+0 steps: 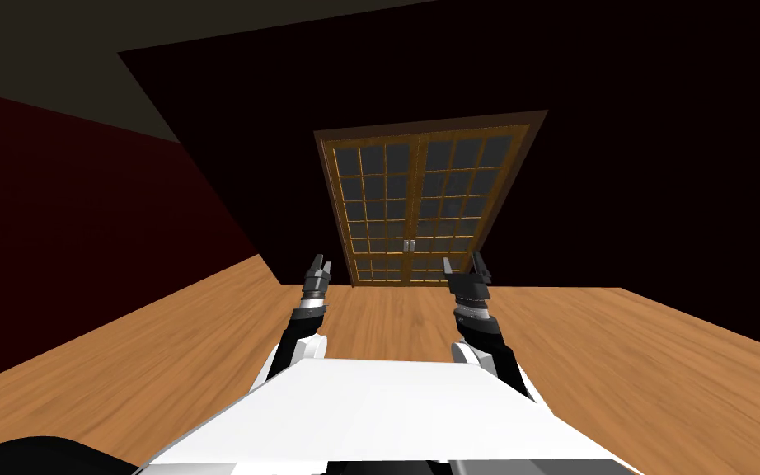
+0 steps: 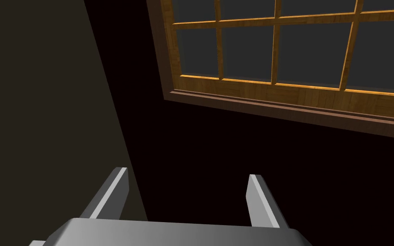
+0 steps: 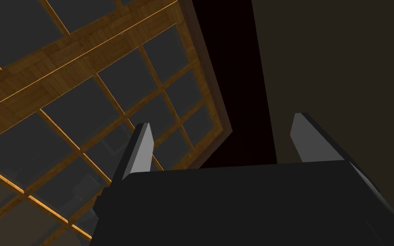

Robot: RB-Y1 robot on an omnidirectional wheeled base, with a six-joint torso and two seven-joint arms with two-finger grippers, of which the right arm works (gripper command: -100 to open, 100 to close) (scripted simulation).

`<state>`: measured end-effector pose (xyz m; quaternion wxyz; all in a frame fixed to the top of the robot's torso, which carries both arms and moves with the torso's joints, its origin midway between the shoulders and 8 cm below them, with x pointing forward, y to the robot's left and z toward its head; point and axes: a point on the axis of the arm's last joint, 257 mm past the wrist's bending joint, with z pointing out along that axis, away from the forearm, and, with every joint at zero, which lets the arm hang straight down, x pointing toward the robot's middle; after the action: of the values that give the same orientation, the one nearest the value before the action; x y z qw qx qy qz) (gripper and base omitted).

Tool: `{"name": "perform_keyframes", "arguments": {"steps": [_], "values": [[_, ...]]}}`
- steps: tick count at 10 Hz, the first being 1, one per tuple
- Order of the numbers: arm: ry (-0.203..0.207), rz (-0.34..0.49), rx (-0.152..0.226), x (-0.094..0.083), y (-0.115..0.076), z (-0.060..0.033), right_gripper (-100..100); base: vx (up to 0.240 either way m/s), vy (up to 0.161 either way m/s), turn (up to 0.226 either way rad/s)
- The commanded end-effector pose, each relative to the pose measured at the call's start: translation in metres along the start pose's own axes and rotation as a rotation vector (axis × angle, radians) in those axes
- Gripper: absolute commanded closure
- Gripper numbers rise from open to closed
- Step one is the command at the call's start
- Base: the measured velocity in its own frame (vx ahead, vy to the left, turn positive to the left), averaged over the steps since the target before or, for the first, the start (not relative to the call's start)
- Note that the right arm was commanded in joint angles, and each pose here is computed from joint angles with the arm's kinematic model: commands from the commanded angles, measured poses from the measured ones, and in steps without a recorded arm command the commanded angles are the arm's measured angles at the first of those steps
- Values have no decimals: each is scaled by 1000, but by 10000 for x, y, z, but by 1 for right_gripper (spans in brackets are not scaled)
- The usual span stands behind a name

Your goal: Pull the door open

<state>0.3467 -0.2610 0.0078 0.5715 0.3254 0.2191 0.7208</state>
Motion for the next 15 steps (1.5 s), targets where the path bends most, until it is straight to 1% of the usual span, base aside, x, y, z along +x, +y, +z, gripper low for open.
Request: {"name": "perform_keyframes", "arguments": {"steps": [1, 5, 8, 11, 15], "values": [[-9, 44, 17, -49, -105, -28, -100, 106, -36, 44], [-37, 159, 62, -149, -391, -137, -100, 88, -29, 59], [-64, 248, 96, -232, -615, -237, -100, 96, -31, 62], [-97, 337, 130, -322, -843, -352, -100, 100, -33, 64], [-150, 457, 175, -455, -1152, -532, -100, 97, -39, 65]]}}
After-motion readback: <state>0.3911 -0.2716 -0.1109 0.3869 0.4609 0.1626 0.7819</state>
